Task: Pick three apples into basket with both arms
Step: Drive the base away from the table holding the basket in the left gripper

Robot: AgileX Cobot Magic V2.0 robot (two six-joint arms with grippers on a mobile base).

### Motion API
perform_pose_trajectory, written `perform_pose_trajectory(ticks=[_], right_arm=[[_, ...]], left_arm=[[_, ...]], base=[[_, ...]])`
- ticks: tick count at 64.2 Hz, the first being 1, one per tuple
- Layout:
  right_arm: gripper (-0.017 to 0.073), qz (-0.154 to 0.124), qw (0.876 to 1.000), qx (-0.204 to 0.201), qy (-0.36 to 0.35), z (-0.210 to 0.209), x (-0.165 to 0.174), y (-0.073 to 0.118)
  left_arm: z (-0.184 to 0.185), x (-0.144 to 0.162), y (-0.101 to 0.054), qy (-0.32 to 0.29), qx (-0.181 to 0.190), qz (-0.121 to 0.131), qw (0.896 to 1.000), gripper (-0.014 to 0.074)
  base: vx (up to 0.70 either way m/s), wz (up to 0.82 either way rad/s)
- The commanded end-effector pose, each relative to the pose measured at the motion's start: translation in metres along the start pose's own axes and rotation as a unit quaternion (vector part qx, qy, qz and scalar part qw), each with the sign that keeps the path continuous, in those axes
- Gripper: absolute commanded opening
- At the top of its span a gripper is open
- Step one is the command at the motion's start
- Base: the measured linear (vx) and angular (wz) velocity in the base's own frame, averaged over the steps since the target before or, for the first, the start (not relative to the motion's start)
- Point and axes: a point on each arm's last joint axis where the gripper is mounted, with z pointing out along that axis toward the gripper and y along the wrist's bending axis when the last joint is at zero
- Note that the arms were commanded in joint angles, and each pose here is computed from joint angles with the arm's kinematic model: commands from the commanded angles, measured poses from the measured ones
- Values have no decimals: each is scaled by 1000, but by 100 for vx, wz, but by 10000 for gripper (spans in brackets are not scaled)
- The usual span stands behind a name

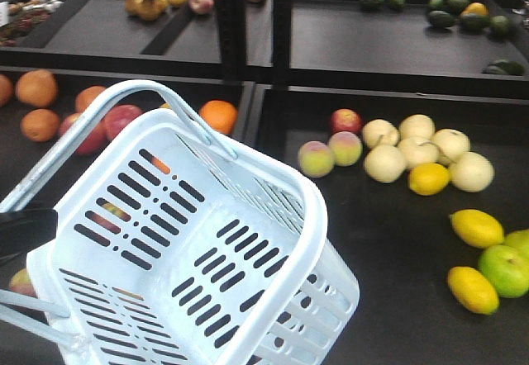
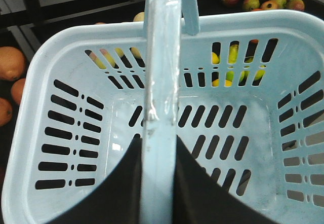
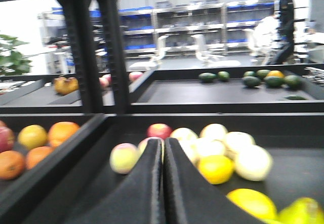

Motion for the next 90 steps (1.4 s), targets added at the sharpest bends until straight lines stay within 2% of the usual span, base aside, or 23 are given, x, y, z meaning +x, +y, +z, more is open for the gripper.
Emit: perform_pose_trajectory(ticks=[1, 90], right_arm=[[-4, -9, 999, -3, -37, -1, -3, 1], [-4, -9, 999, -3, -37, -1, -3, 1]], left_arm=[[-7, -17, -2, -65, -1, -15, 998, -6], [-8, -17, -2, -66, -1, -14, 998, -6]], base=[[-11, 43], [-16, 56]])
